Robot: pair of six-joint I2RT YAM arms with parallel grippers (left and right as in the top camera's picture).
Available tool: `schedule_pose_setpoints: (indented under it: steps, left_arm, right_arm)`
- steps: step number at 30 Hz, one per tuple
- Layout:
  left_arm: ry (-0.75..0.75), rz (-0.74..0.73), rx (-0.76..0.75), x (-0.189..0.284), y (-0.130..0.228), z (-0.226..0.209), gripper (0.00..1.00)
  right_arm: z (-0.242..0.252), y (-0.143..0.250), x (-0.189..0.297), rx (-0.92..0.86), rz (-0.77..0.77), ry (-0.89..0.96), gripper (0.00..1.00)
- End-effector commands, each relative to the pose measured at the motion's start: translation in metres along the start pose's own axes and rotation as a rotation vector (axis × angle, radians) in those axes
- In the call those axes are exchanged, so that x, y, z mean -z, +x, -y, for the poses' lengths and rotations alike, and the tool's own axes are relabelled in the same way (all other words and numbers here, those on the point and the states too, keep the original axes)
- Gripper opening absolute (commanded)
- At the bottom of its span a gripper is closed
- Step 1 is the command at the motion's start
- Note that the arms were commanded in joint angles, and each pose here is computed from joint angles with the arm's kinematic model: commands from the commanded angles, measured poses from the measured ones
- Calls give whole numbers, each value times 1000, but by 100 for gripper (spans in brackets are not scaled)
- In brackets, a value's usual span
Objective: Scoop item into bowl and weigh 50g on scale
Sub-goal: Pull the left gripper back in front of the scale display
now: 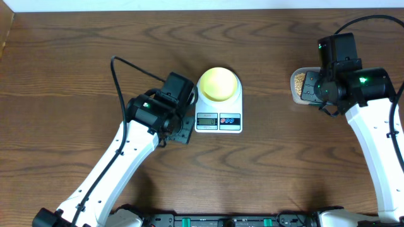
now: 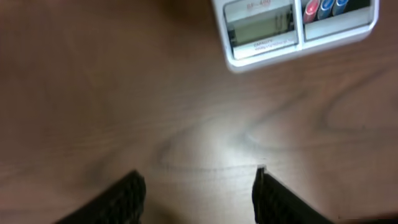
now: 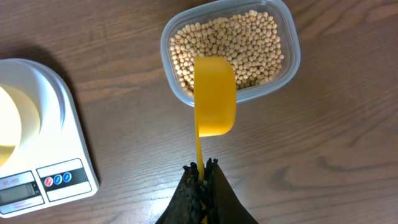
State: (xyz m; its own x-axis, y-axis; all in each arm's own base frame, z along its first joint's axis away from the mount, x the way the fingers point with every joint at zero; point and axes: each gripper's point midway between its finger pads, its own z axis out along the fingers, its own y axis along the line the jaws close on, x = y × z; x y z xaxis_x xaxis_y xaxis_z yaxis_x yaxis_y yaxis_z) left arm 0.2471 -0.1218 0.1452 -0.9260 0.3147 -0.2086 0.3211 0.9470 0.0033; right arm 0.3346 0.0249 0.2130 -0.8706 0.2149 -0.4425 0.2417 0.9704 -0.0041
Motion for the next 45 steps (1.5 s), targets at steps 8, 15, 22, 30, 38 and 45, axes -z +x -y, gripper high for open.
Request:
schedule_pose_setpoints:
  steps: [8, 15, 22, 30, 38, 45]
  left_arm:
    - [104, 140, -16, 54, -1, 12, 58]
    - [282, 161, -45, 66, 1, 42, 58]
    - [286, 152, -142, 66, 6, 43, 58]
    - [236, 122, -212, 52, 2, 40, 58]
    - [187, 90, -273, 36, -3, 45, 58]
    - [187, 125, -276, 36, -12, 47, 60]
  right_arm:
    - [14, -5, 4, -16, 12, 39, 1]
    - [22, -7, 3, -37, 11, 49, 1]
    - [25, -8, 3, -41, 13, 53, 1]
    - [26, -7, 3, -29, 9, 56, 1]
    - [35, -4, 2, -46, -9, 73, 1]
    - [49, 0, 1, -74, -36, 97, 1]
